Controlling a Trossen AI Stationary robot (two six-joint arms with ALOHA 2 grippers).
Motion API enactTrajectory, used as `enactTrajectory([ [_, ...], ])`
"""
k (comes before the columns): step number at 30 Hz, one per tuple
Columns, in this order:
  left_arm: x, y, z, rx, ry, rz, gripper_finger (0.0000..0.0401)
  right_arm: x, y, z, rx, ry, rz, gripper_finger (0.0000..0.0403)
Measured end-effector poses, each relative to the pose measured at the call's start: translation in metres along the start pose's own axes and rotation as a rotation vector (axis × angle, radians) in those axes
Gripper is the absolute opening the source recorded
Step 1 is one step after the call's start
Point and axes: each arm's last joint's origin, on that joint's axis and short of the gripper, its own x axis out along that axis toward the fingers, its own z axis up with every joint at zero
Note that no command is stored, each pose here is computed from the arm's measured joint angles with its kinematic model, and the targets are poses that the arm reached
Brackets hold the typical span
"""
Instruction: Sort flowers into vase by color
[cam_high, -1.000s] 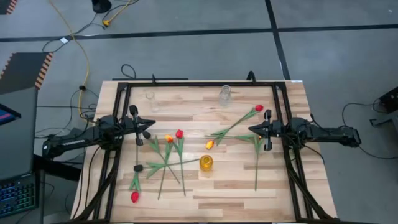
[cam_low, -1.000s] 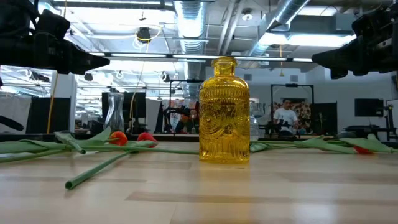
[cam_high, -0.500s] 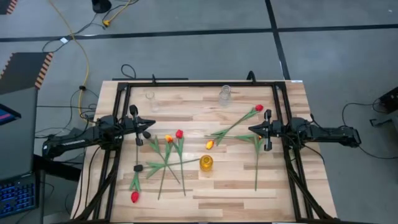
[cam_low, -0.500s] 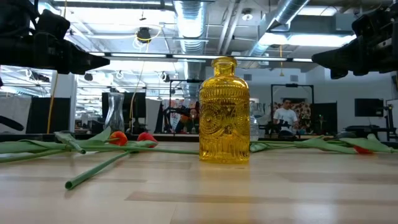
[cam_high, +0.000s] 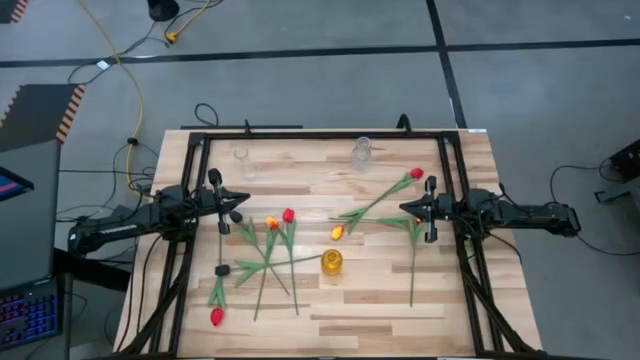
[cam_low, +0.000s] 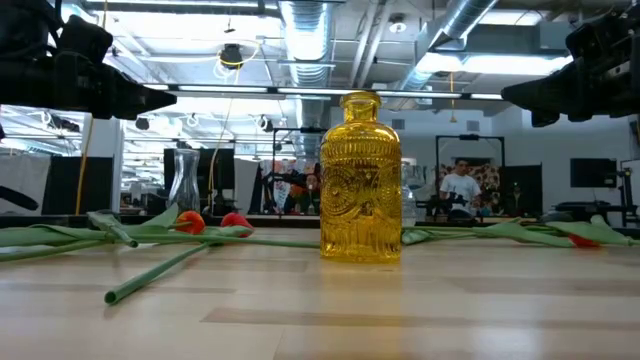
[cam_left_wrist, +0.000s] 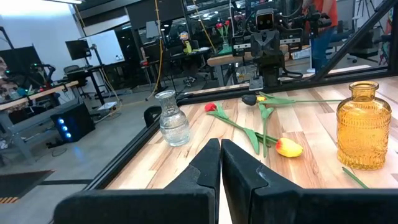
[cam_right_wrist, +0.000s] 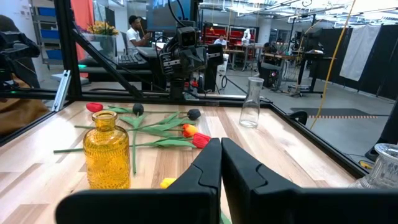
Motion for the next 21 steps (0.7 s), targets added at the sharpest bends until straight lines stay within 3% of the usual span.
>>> enactTrajectory([
  [13, 0.000, 0.000, 0.000, 0.000, 0.000, 0.000, 0.0002, 0.000, 0.000, 0.002, 0.014, -0.020, -0.002, 0.0044],
  [21, 0.000, 0.000, 0.000, 0.000, 0.000, 0.000, 0.0002, -0.001, -0.001, 0.011, 0.135, -0.071, -0.002, 0.0119],
])
